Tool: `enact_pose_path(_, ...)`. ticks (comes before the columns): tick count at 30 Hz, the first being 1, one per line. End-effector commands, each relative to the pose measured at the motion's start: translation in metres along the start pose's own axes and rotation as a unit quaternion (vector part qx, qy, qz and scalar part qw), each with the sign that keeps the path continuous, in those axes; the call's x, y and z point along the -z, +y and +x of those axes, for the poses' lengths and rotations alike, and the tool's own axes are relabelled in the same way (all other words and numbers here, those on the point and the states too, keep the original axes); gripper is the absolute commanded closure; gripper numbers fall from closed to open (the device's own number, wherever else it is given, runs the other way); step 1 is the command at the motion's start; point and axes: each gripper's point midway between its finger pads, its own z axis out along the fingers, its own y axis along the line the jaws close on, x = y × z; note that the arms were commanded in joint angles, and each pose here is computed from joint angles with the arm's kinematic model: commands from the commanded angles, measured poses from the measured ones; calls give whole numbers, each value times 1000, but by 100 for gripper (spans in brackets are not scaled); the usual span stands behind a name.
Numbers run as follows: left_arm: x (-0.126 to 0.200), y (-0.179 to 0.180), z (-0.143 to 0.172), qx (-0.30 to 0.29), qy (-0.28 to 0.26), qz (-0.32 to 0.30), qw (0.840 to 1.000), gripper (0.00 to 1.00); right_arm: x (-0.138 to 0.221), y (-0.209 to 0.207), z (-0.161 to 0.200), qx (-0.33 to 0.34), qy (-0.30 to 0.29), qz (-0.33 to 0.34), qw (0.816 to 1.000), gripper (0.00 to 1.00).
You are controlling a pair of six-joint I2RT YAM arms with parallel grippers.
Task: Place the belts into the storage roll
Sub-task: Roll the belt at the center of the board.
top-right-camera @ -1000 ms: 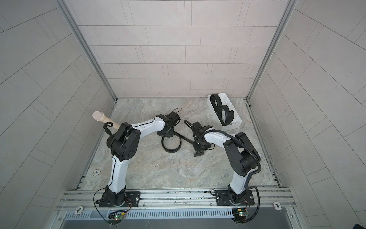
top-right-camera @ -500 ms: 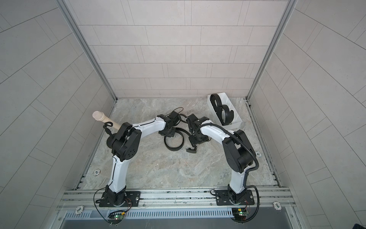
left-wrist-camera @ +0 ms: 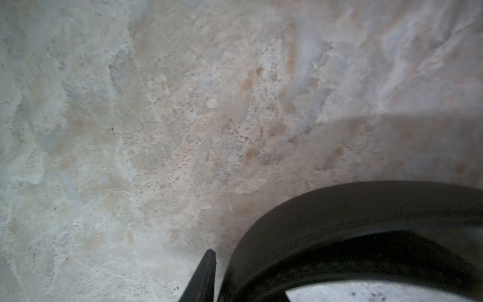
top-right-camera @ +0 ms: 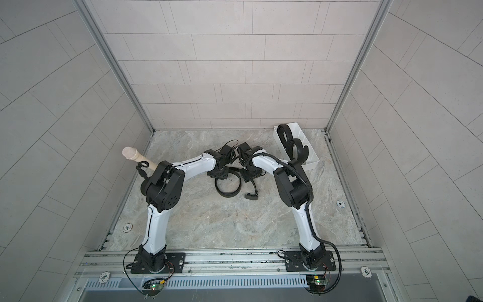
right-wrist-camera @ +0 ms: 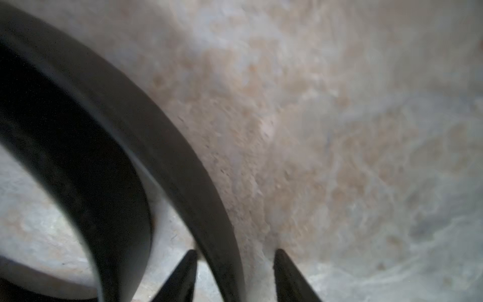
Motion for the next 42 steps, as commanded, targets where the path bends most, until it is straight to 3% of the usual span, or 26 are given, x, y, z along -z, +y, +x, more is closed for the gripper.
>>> enact_pose_path(1,-21,-6,33,-10,50,-20,998,69,-20,8,-4,-21,3,-15,1000,79)
enact_pose_path(4,-22,11,28,3,61,-54,997,67,-21,-13,23,-39,34,9,999,96)
enact_pose_path(7,-27,24,28,28,83,-57,995,68,-18,-43,58,-86,64,3,994,99)
enact_pose_path(13,-27,40,26,41,84,-82,992,74,-7,-71,111,-140,87,-27,986,99)
enact_pose_path(27,-26,48,30,59,84,-94,990,80,19,-94,178,-164,130,35,977,98)
enact_pose_path(42,-26,53,27,55,79,-107,990,76,29,-114,202,-179,141,48,973,96)
